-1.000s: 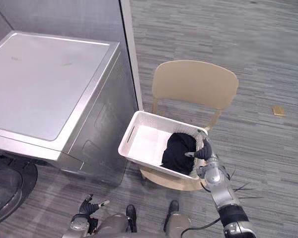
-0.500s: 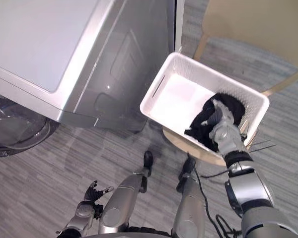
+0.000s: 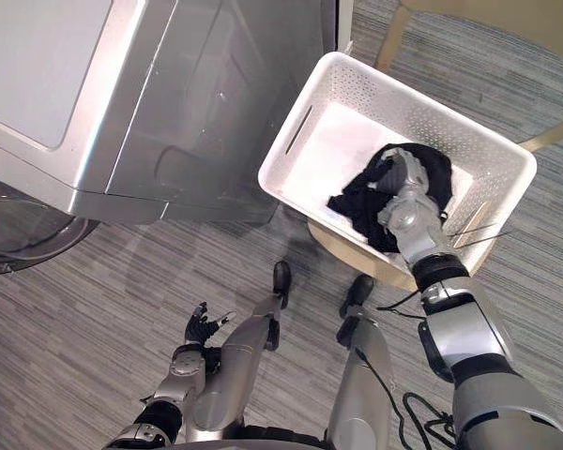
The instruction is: Pick up the laundry basket with both hands and put the clothes into the washing machine.
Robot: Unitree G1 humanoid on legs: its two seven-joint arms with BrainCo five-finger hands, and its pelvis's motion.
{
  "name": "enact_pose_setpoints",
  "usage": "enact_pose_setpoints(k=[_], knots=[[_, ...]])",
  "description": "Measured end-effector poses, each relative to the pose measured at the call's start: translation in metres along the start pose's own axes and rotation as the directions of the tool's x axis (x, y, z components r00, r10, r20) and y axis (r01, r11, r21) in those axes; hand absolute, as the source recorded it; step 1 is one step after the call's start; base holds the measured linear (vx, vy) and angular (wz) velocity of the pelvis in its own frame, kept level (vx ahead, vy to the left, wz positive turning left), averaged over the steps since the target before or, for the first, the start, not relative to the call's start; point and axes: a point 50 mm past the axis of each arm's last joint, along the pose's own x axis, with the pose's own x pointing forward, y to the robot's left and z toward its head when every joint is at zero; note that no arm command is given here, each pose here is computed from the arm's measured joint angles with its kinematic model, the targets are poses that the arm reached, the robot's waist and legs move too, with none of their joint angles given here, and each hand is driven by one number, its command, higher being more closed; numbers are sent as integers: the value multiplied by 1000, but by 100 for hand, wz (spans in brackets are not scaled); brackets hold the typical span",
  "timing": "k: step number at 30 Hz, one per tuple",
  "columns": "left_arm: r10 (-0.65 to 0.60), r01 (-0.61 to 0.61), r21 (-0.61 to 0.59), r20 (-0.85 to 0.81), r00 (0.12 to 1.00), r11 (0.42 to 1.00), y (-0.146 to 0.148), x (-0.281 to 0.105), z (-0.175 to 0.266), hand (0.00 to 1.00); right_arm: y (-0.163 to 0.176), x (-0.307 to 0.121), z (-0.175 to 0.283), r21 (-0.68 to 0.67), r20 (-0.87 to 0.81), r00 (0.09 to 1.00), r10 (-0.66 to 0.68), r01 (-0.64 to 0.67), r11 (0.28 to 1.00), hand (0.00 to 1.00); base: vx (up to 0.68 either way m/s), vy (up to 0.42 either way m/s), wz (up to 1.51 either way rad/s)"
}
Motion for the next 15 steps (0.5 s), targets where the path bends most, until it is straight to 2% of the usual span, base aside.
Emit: enact_pose_setpoints(k=[3, 4, 8, 15], knots=[[-8, 8, 24, -9, 1000, 1000, 0, 0, -2, 0, 1, -6, 12, 122, 49, 998, -40, 34, 992, 100, 45, -5, 8], [-4, 4, 33, -12, 1000, 999, 3, 0, -3, 0, -4, -11, 16, 225, 55, 994, -96, 81, 971, 100, 30, 5, 2], [24, -21, 45, -64, 998, 999, 16, -2, -18, 0, -1, -35, 10, 466, -4, 981, -193, 172, 868, 100, 35, 8, 1], [46, -34, 68, -183, 982, 997, 33, -19, -58, 0, 44, -108, 6, 718, -18, 994, -108, 89, 690, 100, 111, -3, 3]])
